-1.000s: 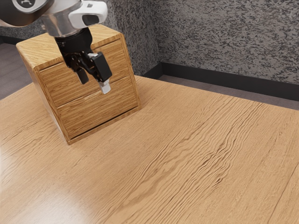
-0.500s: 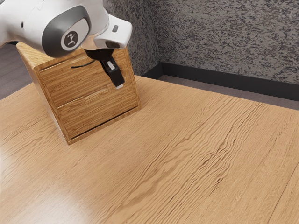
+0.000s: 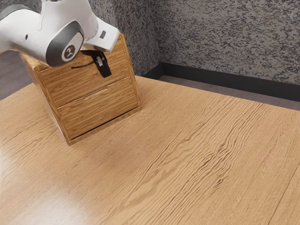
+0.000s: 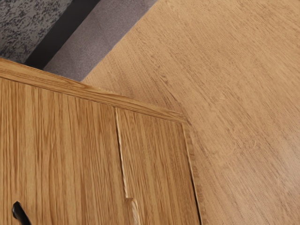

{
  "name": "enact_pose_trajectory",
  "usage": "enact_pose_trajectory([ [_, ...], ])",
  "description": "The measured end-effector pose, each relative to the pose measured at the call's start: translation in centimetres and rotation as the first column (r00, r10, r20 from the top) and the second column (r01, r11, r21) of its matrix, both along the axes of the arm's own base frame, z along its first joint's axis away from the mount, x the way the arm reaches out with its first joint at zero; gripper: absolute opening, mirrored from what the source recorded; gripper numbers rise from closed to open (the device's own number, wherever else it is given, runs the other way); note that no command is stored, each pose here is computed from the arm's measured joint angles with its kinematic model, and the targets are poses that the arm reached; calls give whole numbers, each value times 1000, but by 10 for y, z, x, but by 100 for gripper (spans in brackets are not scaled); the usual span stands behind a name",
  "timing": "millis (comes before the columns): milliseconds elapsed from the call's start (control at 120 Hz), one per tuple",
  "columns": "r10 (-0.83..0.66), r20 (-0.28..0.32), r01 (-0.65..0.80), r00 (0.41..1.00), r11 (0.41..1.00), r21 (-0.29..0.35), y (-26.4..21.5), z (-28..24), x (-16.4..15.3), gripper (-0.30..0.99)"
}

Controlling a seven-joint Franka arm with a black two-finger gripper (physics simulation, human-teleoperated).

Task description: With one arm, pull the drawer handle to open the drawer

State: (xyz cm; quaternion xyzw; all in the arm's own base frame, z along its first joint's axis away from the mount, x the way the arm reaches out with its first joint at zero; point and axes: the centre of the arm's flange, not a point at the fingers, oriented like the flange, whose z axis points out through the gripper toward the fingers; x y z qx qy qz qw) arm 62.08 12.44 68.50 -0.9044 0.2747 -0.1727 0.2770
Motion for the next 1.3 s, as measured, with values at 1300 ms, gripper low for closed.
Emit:
enact_pose_trajectory([
  [1300, 89, -60, -91, 994, 996, -26, 62, -62, 27, 68],
])
